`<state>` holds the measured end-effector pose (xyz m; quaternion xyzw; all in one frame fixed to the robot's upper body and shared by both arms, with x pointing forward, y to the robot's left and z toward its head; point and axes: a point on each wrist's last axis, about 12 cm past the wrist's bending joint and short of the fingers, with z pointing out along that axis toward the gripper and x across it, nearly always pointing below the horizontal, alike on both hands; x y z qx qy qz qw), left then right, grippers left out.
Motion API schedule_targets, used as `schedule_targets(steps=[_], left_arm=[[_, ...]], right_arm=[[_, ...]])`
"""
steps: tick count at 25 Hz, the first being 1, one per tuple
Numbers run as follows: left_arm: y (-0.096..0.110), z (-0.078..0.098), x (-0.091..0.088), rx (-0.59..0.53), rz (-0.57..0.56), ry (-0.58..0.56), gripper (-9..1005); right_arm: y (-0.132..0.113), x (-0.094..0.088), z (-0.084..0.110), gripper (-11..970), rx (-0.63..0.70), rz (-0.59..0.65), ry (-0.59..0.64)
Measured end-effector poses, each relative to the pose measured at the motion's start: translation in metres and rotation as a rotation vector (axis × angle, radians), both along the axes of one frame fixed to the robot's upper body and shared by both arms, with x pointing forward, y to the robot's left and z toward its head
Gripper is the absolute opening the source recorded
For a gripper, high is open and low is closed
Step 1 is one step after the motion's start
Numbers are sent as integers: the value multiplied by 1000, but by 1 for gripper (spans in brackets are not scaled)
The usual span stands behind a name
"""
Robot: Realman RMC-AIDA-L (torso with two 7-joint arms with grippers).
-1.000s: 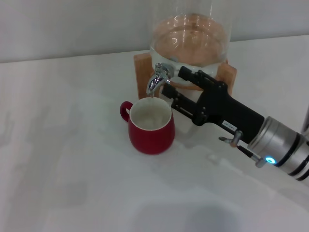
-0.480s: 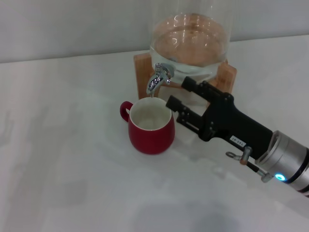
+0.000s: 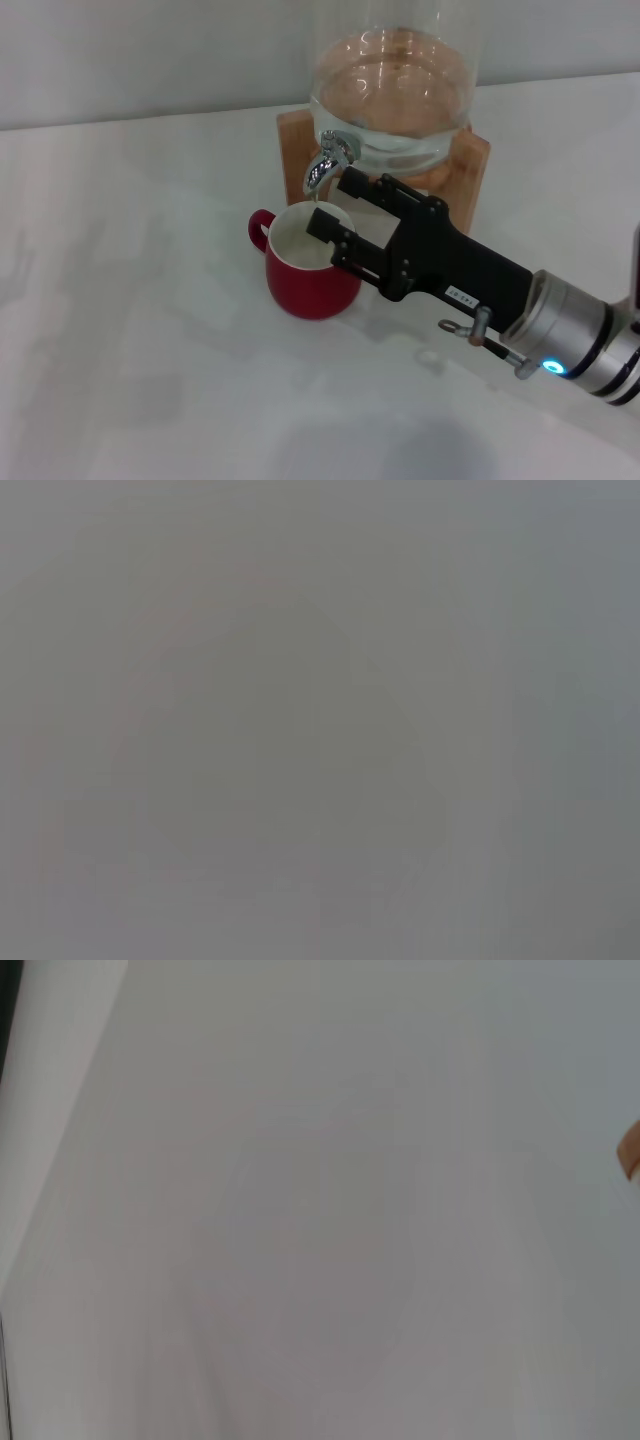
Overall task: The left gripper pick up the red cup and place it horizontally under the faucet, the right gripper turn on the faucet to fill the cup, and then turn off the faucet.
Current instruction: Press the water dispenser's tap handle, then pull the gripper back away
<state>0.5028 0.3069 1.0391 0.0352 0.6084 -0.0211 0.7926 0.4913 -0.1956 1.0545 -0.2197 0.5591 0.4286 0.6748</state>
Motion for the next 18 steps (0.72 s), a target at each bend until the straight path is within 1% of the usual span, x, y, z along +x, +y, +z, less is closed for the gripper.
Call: schedule_targets(steps=[9,18], left_arm=[[-1,0,0,0,-5,1,745],[-2,-1,0,4,-13,2,745]], right_arm=[[9,5,-5,659,-36,-4,53],[12,12,-5,659,-58,-11,65]])
